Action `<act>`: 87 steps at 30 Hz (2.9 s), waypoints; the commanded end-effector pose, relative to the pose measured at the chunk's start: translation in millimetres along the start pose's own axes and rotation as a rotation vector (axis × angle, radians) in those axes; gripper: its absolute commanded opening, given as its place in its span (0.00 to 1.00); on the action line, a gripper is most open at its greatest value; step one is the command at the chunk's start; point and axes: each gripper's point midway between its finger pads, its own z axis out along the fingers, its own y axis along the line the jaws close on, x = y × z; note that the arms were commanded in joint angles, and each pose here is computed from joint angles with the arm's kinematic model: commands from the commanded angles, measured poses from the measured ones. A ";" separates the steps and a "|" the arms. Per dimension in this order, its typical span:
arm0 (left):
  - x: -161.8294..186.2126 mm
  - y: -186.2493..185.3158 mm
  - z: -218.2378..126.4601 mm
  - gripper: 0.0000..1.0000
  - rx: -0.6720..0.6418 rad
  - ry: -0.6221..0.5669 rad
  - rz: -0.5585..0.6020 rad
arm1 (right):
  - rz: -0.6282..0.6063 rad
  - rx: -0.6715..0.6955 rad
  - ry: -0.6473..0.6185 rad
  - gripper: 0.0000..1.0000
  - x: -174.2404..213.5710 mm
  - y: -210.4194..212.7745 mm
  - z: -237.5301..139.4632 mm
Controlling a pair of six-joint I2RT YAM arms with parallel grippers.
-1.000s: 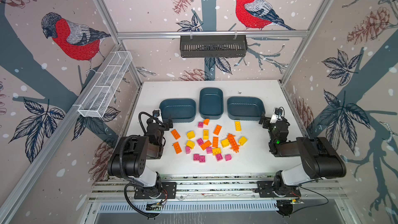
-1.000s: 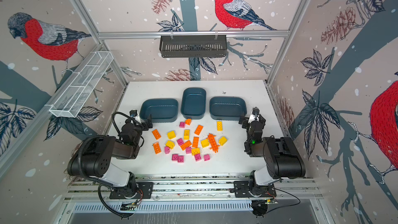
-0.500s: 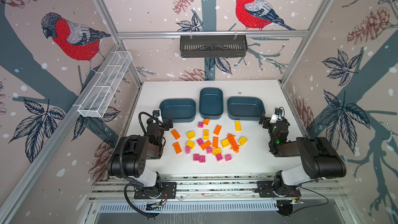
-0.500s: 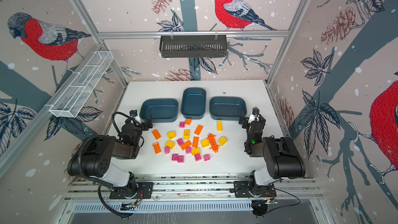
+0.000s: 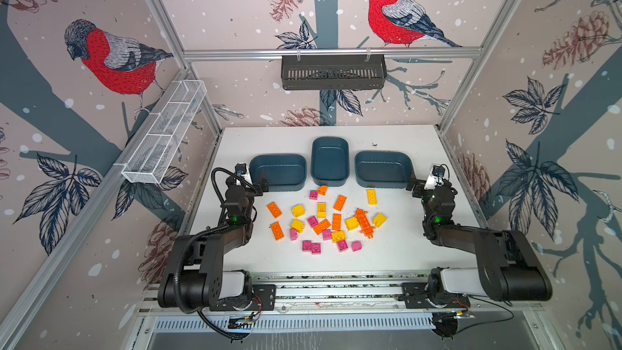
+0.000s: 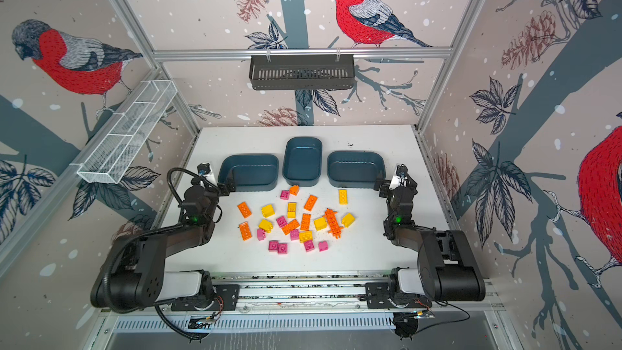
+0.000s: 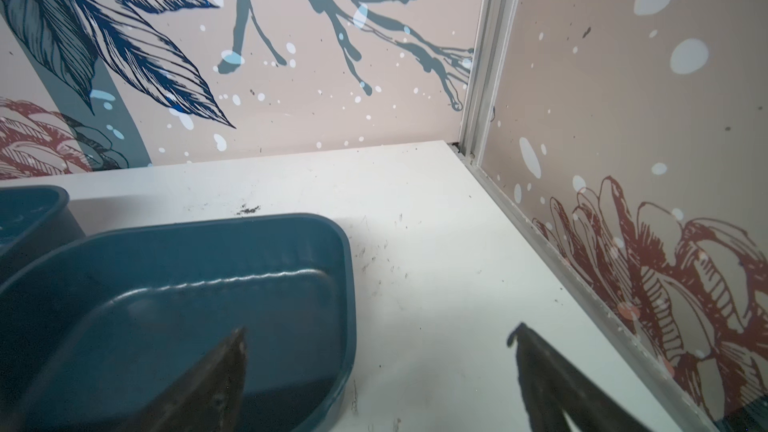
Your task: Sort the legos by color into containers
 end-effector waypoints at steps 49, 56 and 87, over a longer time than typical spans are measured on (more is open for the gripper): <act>150.2 -60.0 -66.0 0.72 -0.239 1.091 -0.344 | -0.110 -0.944 0.530 0.99 -0.9 182.8 -125.8; 162.6 -60.3 -67.2 0.65 -0.290 1.111 -0.346 | -0.111 -0.951 0.535 0.99 0.0 184.6 -124.9; 36.8 -50.1 1.2 0.28 -0.304 0.887 -0.075 | -0.117 -0.961 0.479 0.99 -24.2 190.6 -116.4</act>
